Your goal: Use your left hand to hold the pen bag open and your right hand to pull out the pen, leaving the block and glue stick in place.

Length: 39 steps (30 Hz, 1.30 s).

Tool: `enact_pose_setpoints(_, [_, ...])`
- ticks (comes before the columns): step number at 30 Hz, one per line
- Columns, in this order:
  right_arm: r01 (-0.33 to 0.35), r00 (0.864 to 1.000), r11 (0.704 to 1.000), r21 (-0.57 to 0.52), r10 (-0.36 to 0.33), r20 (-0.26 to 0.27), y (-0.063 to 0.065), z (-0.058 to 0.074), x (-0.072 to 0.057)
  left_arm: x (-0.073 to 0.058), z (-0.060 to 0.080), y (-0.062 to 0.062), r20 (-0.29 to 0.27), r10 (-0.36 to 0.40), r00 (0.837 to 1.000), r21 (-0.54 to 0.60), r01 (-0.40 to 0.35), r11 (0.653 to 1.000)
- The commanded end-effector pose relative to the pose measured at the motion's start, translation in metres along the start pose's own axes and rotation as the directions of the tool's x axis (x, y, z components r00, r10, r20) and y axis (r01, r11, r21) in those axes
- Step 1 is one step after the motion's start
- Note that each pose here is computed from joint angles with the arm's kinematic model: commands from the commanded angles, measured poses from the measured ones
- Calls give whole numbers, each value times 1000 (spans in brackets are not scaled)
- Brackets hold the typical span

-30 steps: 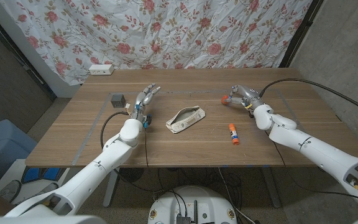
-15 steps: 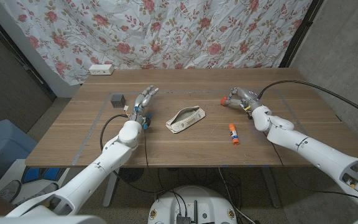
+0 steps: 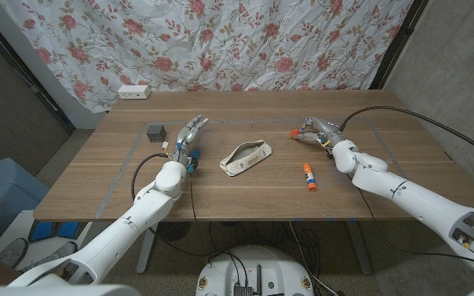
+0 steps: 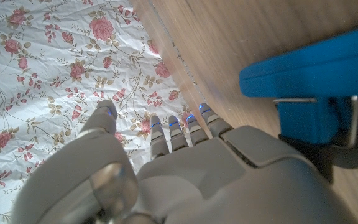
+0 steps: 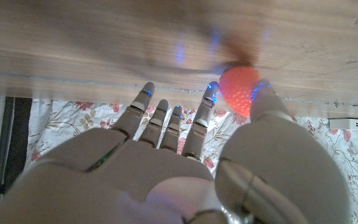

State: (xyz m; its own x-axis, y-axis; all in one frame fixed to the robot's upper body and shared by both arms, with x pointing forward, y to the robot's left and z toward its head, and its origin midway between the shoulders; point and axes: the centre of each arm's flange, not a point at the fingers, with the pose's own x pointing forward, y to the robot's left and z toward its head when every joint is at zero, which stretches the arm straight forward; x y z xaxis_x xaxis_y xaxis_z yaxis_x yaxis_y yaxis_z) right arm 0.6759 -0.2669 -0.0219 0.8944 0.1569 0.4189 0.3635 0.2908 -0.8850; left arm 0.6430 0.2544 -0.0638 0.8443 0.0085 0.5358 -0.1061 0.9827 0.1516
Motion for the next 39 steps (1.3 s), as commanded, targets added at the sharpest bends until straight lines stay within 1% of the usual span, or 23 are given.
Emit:
enact_pose_setpoints(1, [-41,999,999,-12,41,3,-1,6,1,-2,-5,3,-6,3,1000,-6,-3,1000])
enact_pose_setpoints(8, [-55,998,998,-7,55,-6,-1,8,3,-1,-6,6,-5,3,1000,-3,-3,1000])
enact_pose_setpoints(18, [-72,997,997,-2,72,-20,-4,7,9,7,-6,9,5,-9,1000,-8,9,1000])
enact_pose_setpoints(26, [-79,997,997,15,79,-5,-6,3,9,11,-11,10,17,-4,1000,-33,5,999])
enact_pose_setpoints(32, [-71,997,997,38,71,11,-9,0,11,12,-16,11,20,0,1000,-53,1,999])
enact_pose_setpoints(36, [-66,998,996,56,65,23,-12,-1,12,14,-18,11,21,-10,1000,-66,11,998])
enact_pose_setpoints(39, [-68,997,994,86,66,31,-13,-2,12,17,-18,12,32,-17,999,-70,19,997])
